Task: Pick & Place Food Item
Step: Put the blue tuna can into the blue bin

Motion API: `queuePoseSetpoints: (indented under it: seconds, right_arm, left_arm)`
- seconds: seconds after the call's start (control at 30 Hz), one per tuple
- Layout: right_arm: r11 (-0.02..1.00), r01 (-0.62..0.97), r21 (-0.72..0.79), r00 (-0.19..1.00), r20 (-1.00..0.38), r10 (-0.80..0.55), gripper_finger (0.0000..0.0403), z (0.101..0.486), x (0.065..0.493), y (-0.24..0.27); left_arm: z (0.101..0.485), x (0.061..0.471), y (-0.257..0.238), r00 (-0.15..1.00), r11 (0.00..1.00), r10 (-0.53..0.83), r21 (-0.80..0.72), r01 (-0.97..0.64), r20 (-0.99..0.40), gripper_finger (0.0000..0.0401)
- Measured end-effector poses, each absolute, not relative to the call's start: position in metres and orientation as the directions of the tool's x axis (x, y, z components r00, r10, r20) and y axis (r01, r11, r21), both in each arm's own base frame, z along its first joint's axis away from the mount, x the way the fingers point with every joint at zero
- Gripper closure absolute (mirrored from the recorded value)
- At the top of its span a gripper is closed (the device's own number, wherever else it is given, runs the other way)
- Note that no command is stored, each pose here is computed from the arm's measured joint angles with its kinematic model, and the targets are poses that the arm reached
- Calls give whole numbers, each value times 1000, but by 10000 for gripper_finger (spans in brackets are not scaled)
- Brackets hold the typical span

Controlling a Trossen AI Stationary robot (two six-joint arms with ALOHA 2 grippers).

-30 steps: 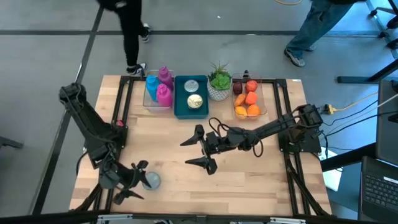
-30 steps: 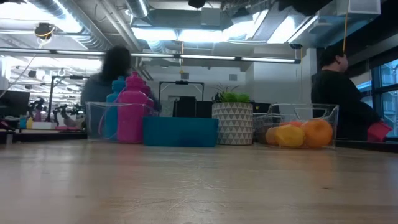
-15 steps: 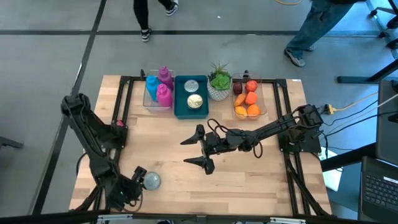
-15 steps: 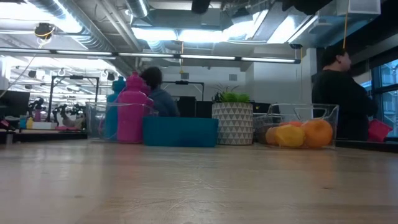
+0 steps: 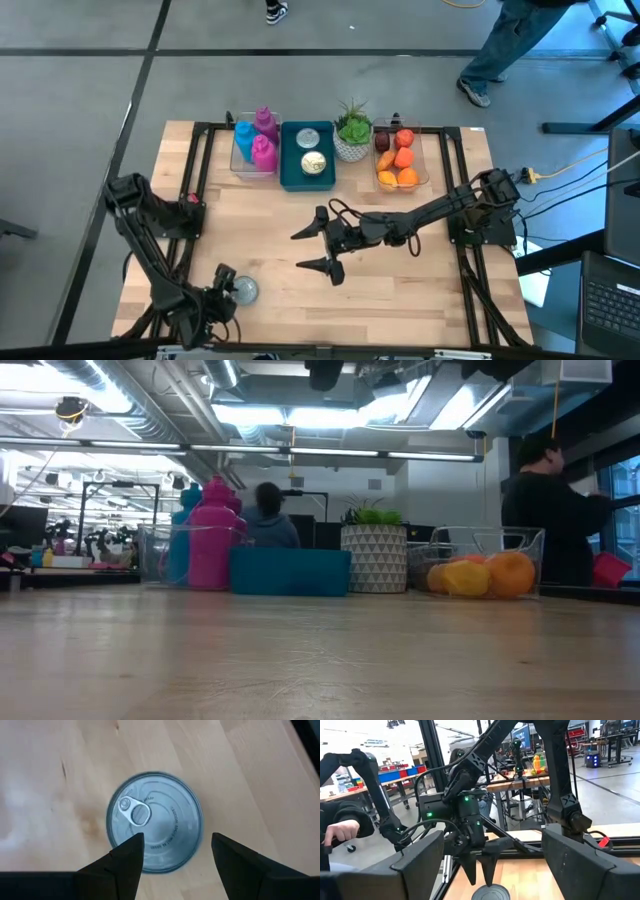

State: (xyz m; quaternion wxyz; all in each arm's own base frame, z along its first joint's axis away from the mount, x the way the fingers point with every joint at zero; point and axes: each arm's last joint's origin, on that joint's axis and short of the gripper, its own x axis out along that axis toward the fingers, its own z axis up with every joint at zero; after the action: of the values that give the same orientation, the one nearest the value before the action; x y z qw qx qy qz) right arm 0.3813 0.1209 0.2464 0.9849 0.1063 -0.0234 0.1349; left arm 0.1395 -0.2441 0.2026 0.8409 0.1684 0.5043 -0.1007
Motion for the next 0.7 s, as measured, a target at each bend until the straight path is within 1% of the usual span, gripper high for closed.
queuePoseSetpoints:
  seconds: [0.13, 0.37, 0.7]
  right_arm:
    - [941, -271, 203, 962, 59, 265, 74, 245, 381, 122]
    - [941, -272, 202, 962, 51, 267, 74, 244, 381, 123]
    - [937, -283, 203, 959, 50, 279, 74, 244, 379, 128]
  left_arm:
    - [196, 139, -254, 479, 919, 33, 215, 329, -877, 178]
    - [176, 143, -266, 449, 917, 94, 253, 309, -888, 178]
    - [160, 148, -271, 498, 896, 191, 357, 264, -846, 178]
